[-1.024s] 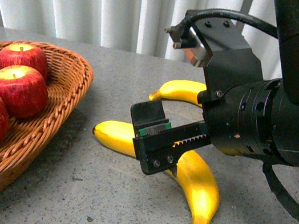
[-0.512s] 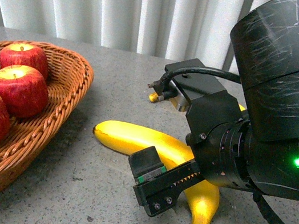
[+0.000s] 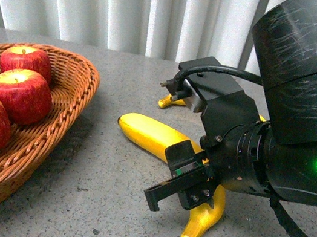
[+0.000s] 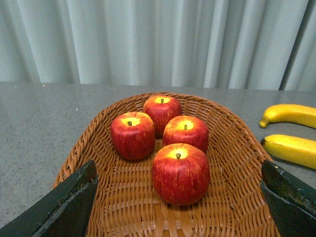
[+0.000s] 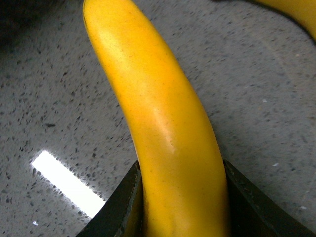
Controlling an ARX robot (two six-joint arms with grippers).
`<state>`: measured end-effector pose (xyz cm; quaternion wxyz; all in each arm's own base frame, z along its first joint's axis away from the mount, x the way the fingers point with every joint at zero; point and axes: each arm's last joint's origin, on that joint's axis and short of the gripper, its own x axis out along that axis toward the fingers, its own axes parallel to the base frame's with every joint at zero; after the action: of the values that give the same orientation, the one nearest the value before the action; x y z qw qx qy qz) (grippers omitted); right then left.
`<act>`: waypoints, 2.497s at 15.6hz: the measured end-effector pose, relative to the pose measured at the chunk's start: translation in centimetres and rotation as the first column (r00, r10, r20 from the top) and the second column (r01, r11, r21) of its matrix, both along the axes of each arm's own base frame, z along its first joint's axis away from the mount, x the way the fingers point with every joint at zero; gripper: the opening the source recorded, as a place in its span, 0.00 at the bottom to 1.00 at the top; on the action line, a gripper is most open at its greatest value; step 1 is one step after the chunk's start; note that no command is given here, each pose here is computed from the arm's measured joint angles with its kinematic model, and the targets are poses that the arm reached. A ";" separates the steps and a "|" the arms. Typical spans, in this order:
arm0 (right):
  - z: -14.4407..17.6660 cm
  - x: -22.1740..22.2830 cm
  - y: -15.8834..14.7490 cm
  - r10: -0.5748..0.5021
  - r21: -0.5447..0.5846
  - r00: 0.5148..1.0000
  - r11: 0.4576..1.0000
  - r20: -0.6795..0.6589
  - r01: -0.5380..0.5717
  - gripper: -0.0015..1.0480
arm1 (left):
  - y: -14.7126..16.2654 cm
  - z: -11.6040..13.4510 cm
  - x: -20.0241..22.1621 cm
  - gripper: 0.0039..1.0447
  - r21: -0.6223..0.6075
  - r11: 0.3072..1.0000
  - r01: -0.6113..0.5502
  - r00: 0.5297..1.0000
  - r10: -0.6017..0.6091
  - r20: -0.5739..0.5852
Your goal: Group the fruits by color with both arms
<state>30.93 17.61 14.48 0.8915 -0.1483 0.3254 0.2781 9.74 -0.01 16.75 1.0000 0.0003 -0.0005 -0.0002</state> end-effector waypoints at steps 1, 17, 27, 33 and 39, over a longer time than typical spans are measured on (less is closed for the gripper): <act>0.6 0.4 -0.8 -0.024 0.039 1.000 0.999 0.005 0.024 0.37 | 0.0 0.0 0.0 0.94 0.000 1.000 0.000 1.000 0.000 0.000; 7.2 -5.7 -28.3 -0.381 0.012 0.887 0.920 0.261 0.392 0.63 | 0.0 0.0 0.0 0.94 0.000 1.000 0.000 1.000 0.000 0.000; 10.4 3.4 -12.4 -0.122 0.249 0.953 0.967 0.278 0.051 0.94 | 0.0 0.0 0.0 0.94 0.000 1.000 0.000 1.000 0.000 0.000; 8.9 5.7 -8.2 -0.063 0.249 0.971 0.969 0.229 0.004 0.94 | 0.0 0.0 0.0 0.94 0.000 1.000 0.000 1.000 0.000 0.000; 5.4 10.1 -3.0 0.006 0.186 0.986 0.982 0.166 -0.037 0.94 | 0.0 0.0 0.0 0.94 0.000 1.000 0.000 1.000 0.000 0.000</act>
<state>41.03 14.61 19.85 0.9223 -0.0891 0.2209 0.3042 9.74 -0.01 16.75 1.0000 0.0003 -0.0005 -0.0002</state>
